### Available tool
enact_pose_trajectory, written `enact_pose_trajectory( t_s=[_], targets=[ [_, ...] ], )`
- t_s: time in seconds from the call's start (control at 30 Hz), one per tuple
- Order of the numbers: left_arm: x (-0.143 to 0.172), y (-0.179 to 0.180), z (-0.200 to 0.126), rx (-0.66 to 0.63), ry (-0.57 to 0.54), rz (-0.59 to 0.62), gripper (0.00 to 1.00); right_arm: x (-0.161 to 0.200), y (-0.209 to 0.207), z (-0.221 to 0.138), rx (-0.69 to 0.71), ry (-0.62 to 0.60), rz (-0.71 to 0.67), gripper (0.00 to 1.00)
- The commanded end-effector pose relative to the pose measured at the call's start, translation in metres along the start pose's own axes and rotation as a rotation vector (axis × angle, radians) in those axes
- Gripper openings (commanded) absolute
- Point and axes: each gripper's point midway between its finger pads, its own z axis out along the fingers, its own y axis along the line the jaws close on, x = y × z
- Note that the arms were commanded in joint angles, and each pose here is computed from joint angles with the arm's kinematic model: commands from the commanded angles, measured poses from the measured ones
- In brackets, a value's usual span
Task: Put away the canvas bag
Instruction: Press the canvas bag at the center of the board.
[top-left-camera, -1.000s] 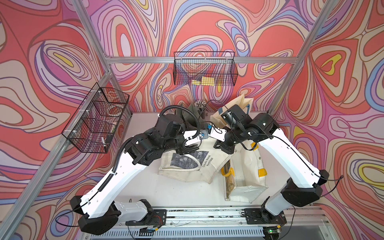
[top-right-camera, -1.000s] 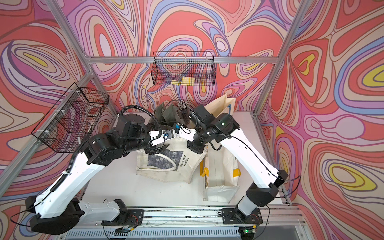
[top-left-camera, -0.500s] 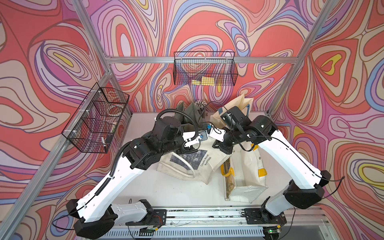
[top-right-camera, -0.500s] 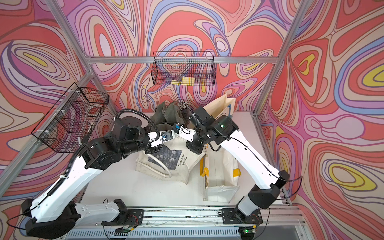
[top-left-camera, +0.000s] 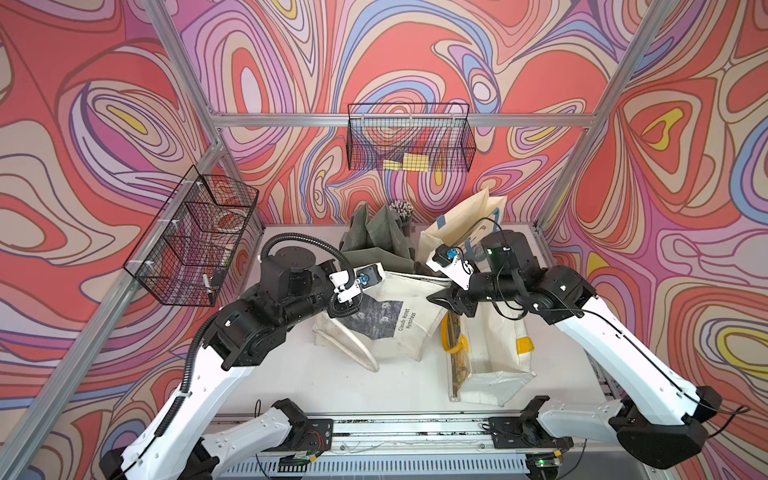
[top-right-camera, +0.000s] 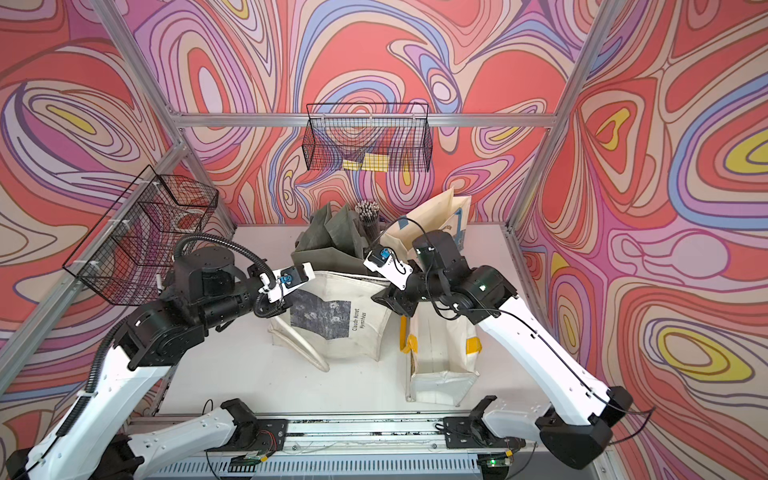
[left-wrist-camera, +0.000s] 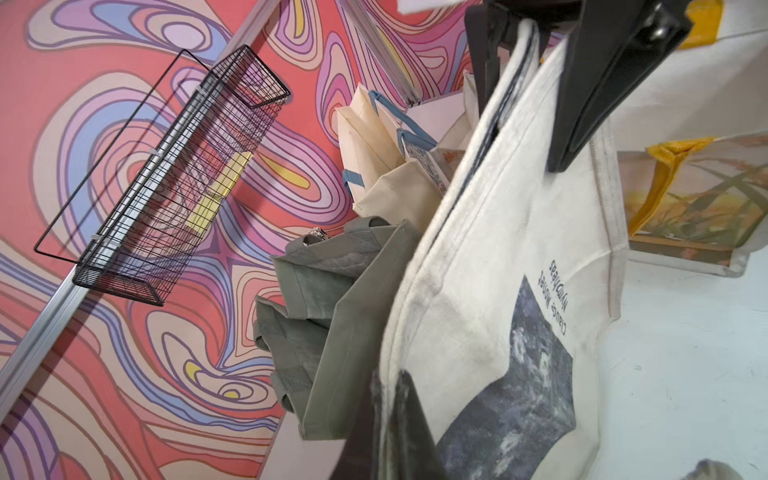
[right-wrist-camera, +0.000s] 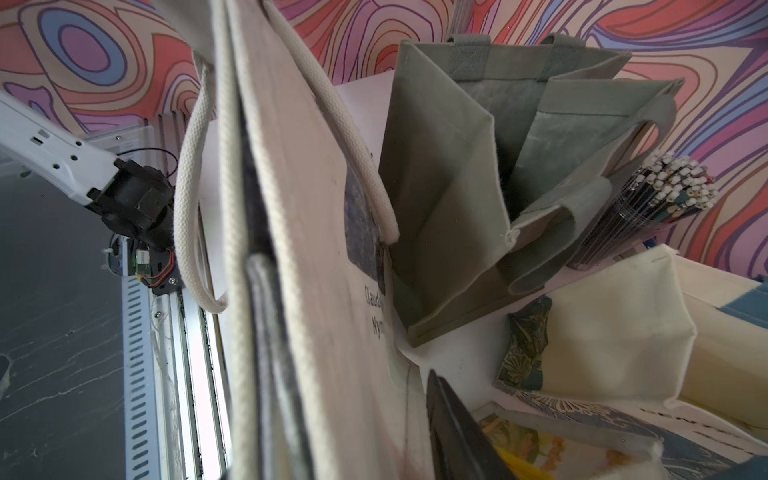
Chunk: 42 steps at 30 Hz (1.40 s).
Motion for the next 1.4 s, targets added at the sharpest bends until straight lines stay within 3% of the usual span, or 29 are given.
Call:
enact_pose_trajectory(
  t_s=[0.0, 0.07, 0.13, 0.27, 0.3, 0.43, 0.57, 0.73, 0.9, 1.37],
  targets=[
    [-0.032, 0.019, -0.018, -0.072, -0.145, -0.005, 0.0, -0.019, 0.006, 0.001, -0.049, -0.108, 0.012, 0.5],
    [-0.03, 0.019, -0.02, -0.076, -0.141, -0.01, 0.0, -0.022, 0.007, 0.001, -0.052, -0.139, 0.011, 0.5],
    [-0.027, 0.021, -0.021, -0.089, -0.13, -0.015, 0.0, -0.027, 0.006, -0.001, -0.038, -0.182, 0.002, 0.42],
    [-0.016, 0.016, -0.021, -0.064, -0.086, -0.046, 0.0, -0.037, 0.002, -0.009, 0.0, -0.245, -0.021, 0.0],
    [-0.012, 0.012, -0.019, -0.035, -0.058, -0.05, 0.0, -0.04, 0.001, -0.012, 0.012, -0.252, -0.025, 0.0],
    [-0.016, 0.0, -0.018, 0.08, -0.028, -0.061, 0.43, -0.039, -0.003, -0.012, 0.021, -0.181, -0.04, 0.0],
    [-0.04, 0.0, -0.02, 0.137, -0.099, -0.087, 0.58, -0.042, -0.001, -0.012, -0.017, -0.129, -0.041, 0.0],
    [-0.062, -0.006, -0.014, 0.228, -0.123, -0.11, 0.6, -0.049, 0.001, -0.012, -0.043, -0.114, -0.041, 0.0],
    [-0.066, -0.02, 0.004, 0.291, -0.075, -0.071, 0.61, -0.044, 0.001, -0.007, -0.07, -0.05, -0.033, 0.0],
    [-0.052, -0.024, 0.051, 0.27, -0.002, -0.073, 0.71, -0.049, 0.0, -0.003, -0.078, -0.075, -0.047, 0.0]
  ],
)
